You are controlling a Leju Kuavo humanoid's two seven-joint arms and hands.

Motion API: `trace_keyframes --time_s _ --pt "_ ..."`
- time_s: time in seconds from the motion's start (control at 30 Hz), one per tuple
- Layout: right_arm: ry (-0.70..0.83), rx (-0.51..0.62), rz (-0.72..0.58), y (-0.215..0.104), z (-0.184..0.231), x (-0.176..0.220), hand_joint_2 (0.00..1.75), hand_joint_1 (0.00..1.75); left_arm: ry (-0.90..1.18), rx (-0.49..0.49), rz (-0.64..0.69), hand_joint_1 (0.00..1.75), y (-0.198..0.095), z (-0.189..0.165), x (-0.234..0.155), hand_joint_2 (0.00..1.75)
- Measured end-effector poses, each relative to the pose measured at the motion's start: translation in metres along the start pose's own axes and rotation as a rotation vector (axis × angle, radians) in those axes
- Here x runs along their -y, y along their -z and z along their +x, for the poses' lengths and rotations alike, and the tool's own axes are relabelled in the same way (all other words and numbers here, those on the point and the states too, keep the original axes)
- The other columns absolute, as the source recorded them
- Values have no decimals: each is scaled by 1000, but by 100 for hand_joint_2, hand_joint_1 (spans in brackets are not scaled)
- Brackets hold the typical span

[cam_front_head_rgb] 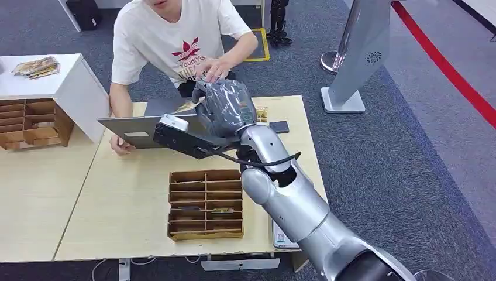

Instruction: Pass the card to the sensor for recognition and then transmit it.

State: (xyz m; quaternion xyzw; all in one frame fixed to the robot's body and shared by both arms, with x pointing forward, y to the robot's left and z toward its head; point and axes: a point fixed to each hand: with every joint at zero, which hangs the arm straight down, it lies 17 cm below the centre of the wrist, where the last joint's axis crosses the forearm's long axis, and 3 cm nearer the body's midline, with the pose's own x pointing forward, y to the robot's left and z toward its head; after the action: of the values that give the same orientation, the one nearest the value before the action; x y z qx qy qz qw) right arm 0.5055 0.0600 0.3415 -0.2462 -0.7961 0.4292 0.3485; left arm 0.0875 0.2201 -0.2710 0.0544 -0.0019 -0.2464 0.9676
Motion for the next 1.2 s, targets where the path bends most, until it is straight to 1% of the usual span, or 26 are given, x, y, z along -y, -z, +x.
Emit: trace_keyframes --time_s 0.2,0.43,0.47,0.5,0.53,0.57,0.6,0.63,0.8,0.83,0.9,1.07,1.2 --pt "-89 -55 15 17 -22 0 175 175 28 4 8 0 -1 6 -2 0" --pt "-162 -107 34 21 -47 -5 175 175 43 8 10 0 -2 9 -2 0" --pt "-164 -114 39 21 -50 -8 175 173 45 9 9 0 -2 9 -1 0" --pt "-167 -120 45 20 -53 -10 175 161 45 9 9 0 -2 9 -1 0" --pt "-171 -125 50 19 -55 -12 175 161 45 9 9 0 -2 10 -1 0" --pt "-173 -129 56 18 -57 -14 175 147 46 10 9 0 -3 10 -1 0" --pt "-176 -134 61 18 -59 -16 175 9 46 10 9 0 -3 10 -1 0" --pt "-181 -140 65 17 -61 -18 175 0 47 8 9 0 -3 10 -1 0" --pt "-175 -151 100 13 -66 -30 175 0 47 7 8 0 -3 10 0 0" --pt "-157 -146 114 12 -65 -34 0 0 46 6 8 0 -3 10 0 0" --pt "-98 -122 140 9 -59 -43 0 0 39 6 6 0 -3 10 0 0" --pt "117 -50 192 -4 -25 -65 0 0 21 6 0 0 -3 10 1 0" --pt "169 -33 180 -9 -12 -63 0 0 17 7 -2 0 -3 10 2 0"
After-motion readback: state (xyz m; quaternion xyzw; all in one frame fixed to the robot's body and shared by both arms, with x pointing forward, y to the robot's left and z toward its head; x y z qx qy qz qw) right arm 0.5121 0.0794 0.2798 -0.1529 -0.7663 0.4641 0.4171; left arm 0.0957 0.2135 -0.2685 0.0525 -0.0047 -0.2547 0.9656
